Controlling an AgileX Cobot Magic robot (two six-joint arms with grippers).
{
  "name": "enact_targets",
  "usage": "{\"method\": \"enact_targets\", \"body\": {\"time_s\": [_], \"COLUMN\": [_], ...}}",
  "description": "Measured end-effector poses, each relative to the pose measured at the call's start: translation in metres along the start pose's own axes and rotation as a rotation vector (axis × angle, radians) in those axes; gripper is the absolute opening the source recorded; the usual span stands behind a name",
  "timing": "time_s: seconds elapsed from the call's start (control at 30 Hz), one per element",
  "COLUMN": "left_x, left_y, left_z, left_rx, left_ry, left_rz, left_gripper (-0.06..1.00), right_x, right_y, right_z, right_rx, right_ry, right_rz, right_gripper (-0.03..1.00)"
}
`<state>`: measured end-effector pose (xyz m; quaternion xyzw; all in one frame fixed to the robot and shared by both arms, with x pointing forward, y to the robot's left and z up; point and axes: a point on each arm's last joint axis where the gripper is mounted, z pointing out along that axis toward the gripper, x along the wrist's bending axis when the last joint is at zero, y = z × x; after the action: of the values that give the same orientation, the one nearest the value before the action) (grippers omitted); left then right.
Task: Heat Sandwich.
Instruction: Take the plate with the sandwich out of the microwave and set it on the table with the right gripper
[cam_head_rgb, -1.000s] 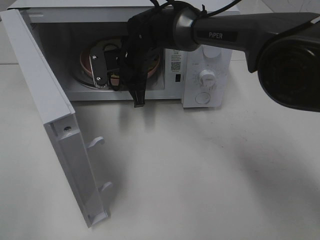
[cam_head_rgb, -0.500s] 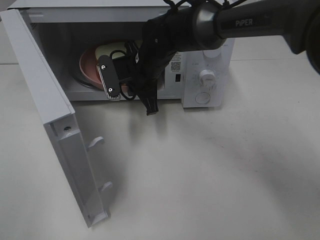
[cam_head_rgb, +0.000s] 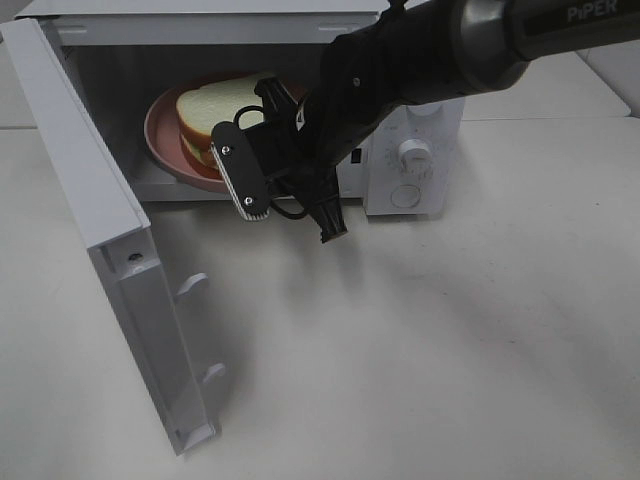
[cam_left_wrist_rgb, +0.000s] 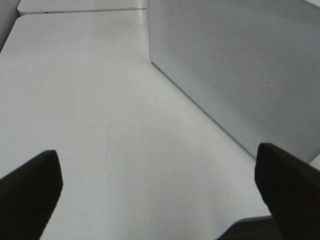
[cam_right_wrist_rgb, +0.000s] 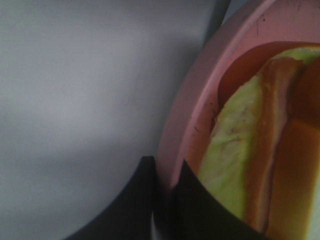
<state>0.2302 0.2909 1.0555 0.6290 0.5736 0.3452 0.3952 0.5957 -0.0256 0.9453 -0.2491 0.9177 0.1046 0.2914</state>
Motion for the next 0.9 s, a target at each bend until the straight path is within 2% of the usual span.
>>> {"method": "enact_targets", "body": {"time_s": [0.3,0.5,0.9], "left_x": [0.0,0.0,0.0], "left_y": [0.0,0.0,0.0], "left_z": [0.0,0.0,0.0], "left_rx": [0.0,0.0,0.0], "left_ry": [0.0,0.0,0.0], "left_rz": [0.0,0.0,0.0], "left_gripper": [0.99,0.99,0.99], "right_x": [0.021,0.044,0.062], "right_y": [0.001,0.002,-0.001], "right_z": [-0.023,-0.041,-0.076], "right_rx": [-0.02,-0.024,-0.033], "right_ry": [0.01,0.051,0.045], "right_rz": [-0.024,-0.052,-0.049], "right_gripper": [0.07,0.07,0.07]}}
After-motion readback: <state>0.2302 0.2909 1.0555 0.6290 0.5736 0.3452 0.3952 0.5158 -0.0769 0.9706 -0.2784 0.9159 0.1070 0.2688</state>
